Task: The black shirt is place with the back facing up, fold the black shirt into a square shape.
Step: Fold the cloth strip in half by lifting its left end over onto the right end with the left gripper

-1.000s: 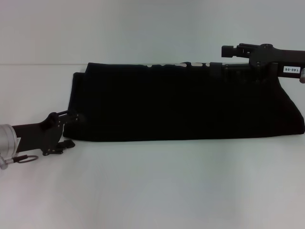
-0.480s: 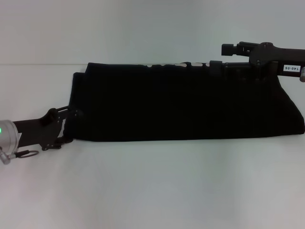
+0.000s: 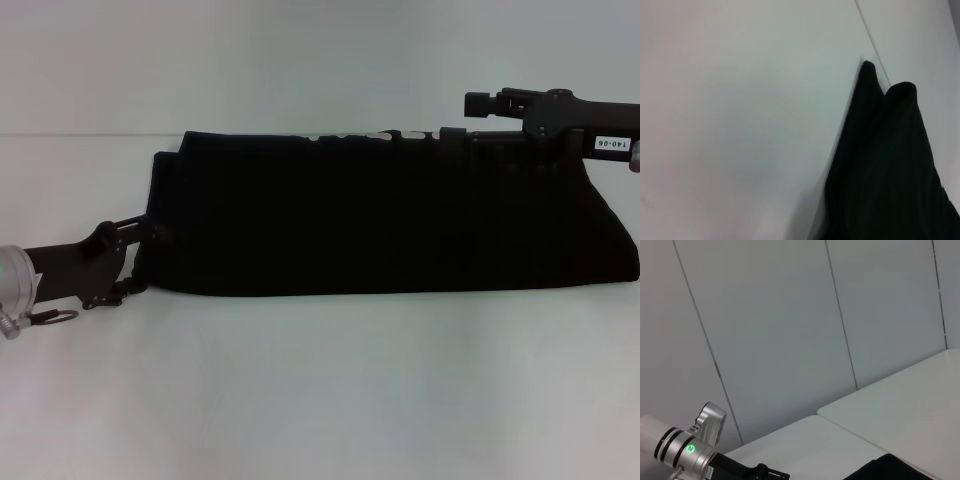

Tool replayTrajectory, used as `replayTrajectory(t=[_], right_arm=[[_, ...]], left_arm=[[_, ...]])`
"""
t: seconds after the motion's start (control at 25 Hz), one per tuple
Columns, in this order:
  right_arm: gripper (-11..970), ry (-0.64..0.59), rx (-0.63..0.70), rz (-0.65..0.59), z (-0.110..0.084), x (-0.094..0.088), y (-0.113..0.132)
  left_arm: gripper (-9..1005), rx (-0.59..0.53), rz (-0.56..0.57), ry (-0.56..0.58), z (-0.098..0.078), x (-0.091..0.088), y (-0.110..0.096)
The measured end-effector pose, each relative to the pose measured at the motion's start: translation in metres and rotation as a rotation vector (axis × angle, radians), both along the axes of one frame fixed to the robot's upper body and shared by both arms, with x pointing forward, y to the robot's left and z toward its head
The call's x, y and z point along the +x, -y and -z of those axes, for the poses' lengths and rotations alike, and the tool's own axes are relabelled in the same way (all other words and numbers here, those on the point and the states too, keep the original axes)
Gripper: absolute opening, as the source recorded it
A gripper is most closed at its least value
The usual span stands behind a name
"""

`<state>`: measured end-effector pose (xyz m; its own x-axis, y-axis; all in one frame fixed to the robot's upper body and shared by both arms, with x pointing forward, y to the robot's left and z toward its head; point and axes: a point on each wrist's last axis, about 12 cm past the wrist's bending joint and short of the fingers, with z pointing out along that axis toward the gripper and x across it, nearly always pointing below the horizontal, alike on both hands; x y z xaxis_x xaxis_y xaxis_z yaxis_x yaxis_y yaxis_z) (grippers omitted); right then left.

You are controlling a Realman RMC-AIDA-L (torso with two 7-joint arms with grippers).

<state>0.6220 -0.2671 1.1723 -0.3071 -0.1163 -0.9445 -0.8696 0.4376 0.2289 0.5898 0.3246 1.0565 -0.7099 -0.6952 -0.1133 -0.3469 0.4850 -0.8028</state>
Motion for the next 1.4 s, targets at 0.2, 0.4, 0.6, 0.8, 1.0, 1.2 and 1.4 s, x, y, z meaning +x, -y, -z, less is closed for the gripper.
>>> replayTrajectory(t=[0.2, 0.4, 0.6, 0.8, 1.0, 1.2, 1.4], right_arm=[[911, 0.0, 0.0, 0.0, 0.0003, -0.0002, 0.0003], [911, 0.001, -0.001, 0.001, 0.0004, -0.0003, 0.0004], [911, 0.003, -0.002, 0.001, -0.0004, 0.0, 0.0006], [912, 0.007, -0.003, -0.001, -0.0021, 0.0001, 0.0009], [912, 0.009, -0.001, -0.006, -0.0028, -0.0001, 0.0005], [912, 0.012, -0.001, -0.007, -0.0037, 0.0004, -0.0001], [911, 0.013, -0.001, -0.008, -0.0038, 0.0004, -0.0002]], left_arm=[[857, 0.0, 0.003, 0.0, -0.0003, -0.0001, 0.0], [854, 0.006, 0.017, 0.007, -0.0012, 0.0008, 0.0013], [852, 0.023, 0.041, 0.008, -0.0012, 0.0011, 0.003], [793, 0.045, 0.071, 0.033, -0.0006, -0.0003, 0.0033], [651, 0.051, 0.075, 0.031, 0.0011, -0.0017, 0.0034], [452, 0.061, 0.074, 0.029, 0.0022, -0.0021, 0.0026], [225, 0.072, 0.077, 0.033, 0.0026, -0.002, 0.002]])
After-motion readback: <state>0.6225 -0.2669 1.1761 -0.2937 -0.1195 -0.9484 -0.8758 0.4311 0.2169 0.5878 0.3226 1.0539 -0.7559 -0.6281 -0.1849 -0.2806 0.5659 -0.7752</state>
